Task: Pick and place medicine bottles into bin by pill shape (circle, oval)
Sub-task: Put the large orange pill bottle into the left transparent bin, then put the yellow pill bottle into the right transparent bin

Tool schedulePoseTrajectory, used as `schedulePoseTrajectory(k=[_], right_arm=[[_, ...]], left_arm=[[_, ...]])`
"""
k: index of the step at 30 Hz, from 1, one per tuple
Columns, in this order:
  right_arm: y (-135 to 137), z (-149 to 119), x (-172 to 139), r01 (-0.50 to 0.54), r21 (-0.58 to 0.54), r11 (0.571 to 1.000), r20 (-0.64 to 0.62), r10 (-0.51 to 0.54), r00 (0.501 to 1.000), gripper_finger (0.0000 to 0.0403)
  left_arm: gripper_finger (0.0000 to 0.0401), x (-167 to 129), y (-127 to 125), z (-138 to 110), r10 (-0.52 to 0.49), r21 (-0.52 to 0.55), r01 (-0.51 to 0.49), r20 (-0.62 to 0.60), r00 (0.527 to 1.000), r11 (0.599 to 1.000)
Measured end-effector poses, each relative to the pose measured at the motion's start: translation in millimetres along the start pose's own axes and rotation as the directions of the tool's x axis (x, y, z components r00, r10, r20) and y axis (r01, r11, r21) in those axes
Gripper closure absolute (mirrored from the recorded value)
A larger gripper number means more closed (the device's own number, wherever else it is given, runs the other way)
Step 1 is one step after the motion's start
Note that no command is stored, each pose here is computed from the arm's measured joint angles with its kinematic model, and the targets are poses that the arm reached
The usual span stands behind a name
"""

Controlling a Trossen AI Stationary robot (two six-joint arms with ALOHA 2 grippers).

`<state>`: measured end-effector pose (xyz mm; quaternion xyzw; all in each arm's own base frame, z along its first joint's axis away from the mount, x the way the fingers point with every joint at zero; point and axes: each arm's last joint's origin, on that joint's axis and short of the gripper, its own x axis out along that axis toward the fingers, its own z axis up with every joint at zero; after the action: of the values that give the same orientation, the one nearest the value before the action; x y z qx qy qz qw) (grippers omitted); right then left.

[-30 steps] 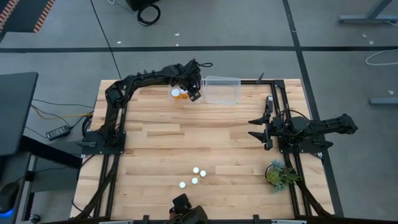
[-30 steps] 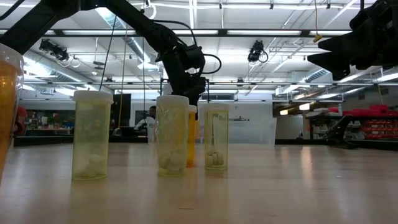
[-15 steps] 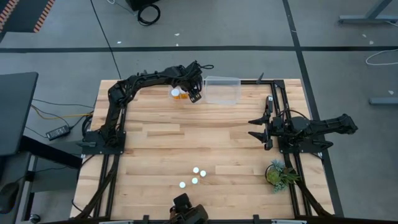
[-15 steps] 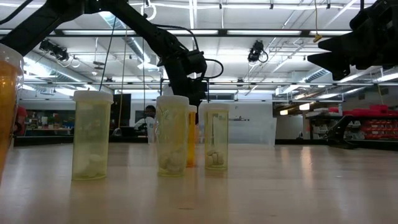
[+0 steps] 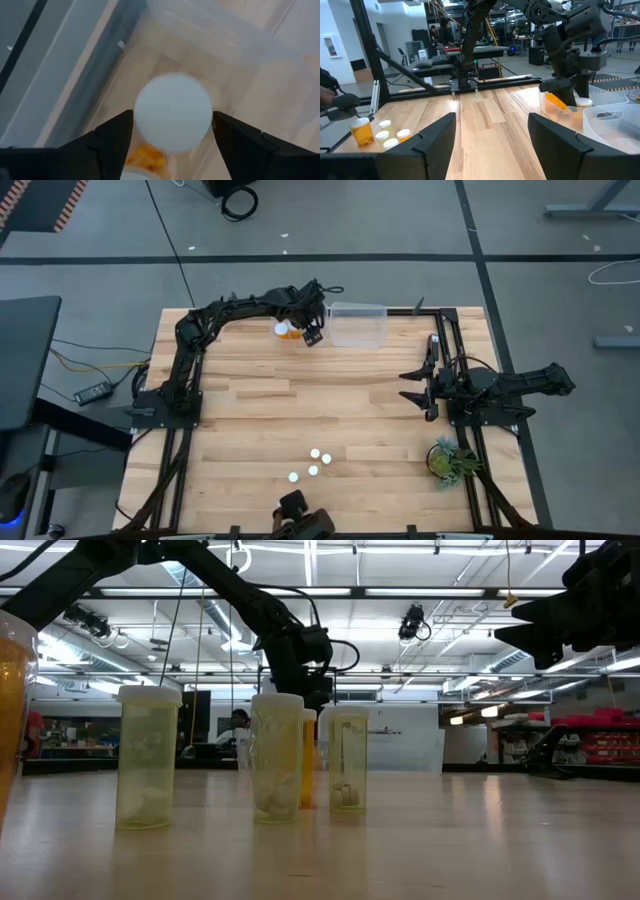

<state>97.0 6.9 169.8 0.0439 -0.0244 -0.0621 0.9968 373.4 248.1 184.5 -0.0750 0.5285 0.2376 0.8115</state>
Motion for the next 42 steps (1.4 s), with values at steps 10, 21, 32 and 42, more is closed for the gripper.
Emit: schedulePoseTrajectory(k=[10, 21, 32, 42], right_arm=[[0.0, -0.1, 0.0, 0.000, 0.000, 1.000, 0.000, 0.000, 1.000, 0.0148], [0.0, 0.0, 0.0, 0.000, 0.000, 1.000, 0.000, 0.000, 1.000, 0.0148], [0.0, 0.0, 0.0, 0.000, 0.000, 1.000, 0.000, 0.000, 1.000, 0.0148], [0.0, 0.0, 0.0, 0.000, 0.000, 1.000, 0.000, 0.000, 1.000, 0.0148]], left_arm=[[0.0119, -25.8, 0.4, 19.2, 0.010, 0.029, -0.010, 0.029, 1.000, 1.000], [0.0119, -73.1, -23.4, 33.7, -0.034, 0.106, 0.041, -0.065, 0.997, 0.994], [0.0120, -92.5, -102.1, 6.8, -0.149, 0.236, 0.238, -0.341, 0.928, 0.942], [0.0120, -119.2, -197.8, -20.4, -0.145, 0.379, 0.314, -0.412, 0.900, 0.870]])
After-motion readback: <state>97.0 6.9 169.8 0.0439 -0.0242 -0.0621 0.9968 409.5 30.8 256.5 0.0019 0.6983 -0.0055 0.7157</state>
